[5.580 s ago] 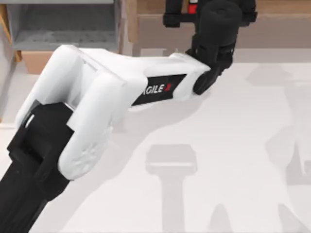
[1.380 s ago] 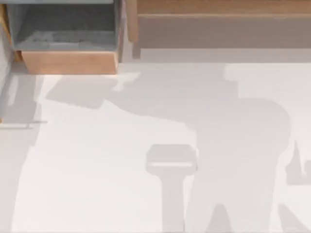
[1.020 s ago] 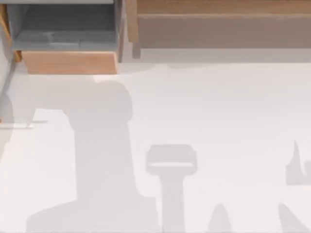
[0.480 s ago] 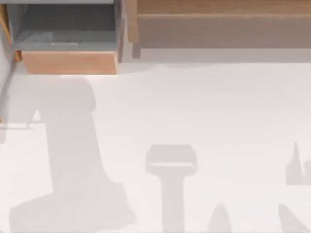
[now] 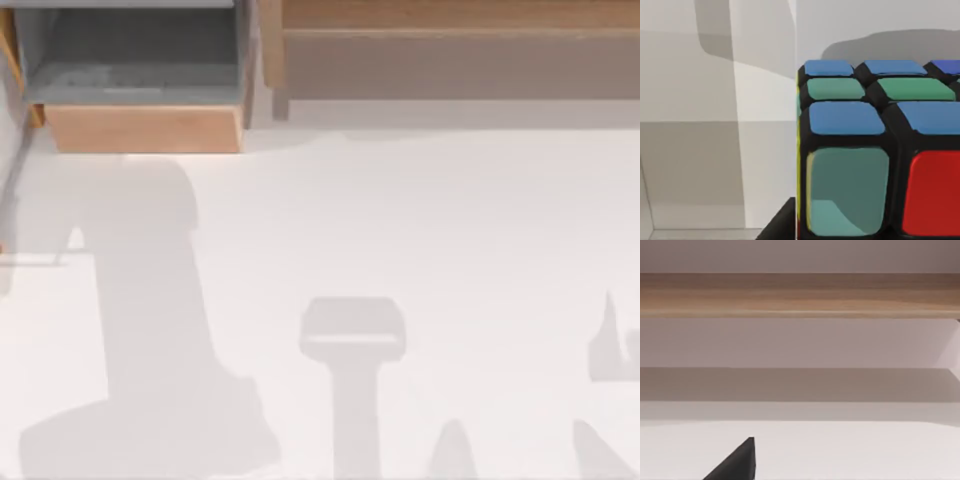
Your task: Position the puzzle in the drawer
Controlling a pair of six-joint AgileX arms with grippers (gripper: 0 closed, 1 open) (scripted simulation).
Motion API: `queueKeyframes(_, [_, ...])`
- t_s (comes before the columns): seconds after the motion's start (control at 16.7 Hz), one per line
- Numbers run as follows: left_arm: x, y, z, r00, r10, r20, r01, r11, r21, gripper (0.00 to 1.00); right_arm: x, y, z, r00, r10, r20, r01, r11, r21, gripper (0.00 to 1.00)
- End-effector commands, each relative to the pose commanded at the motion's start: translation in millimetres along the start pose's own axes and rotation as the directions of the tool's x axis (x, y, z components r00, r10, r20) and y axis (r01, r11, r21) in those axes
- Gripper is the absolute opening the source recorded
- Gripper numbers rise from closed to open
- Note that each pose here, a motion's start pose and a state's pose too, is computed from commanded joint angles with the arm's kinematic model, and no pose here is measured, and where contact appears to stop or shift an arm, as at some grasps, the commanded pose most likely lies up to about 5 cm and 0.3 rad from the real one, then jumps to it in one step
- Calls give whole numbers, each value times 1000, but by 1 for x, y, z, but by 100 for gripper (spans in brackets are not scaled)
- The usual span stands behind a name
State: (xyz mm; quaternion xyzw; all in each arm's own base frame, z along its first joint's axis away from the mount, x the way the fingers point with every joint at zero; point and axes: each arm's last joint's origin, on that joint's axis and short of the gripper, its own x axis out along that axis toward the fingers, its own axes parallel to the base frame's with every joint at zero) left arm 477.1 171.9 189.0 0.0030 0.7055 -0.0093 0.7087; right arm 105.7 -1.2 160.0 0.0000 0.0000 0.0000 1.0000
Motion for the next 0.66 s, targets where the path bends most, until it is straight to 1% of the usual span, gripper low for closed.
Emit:
queueKeyframes(0.3, [0, 0, 0, 1000, 0, 0, 0, 1000, 0, 98, 0, 0, 0, 1000, 0, 0, 0, 1000, 0, 100])
queueKeyframes(0.36, [0, 0, 0, 1000, 0, 0, 0, 1000, 0, 100, 0, 0, 0, 1000, 0, 0, 0, 1000, 0, 100])
queueKeyframes(0.66, [0, 0, 0, 1000, 0, 0, 0, 1000, 0, 100, 0, 0, 0, 1000, 0, 0, 0, 1000, 0, 100])
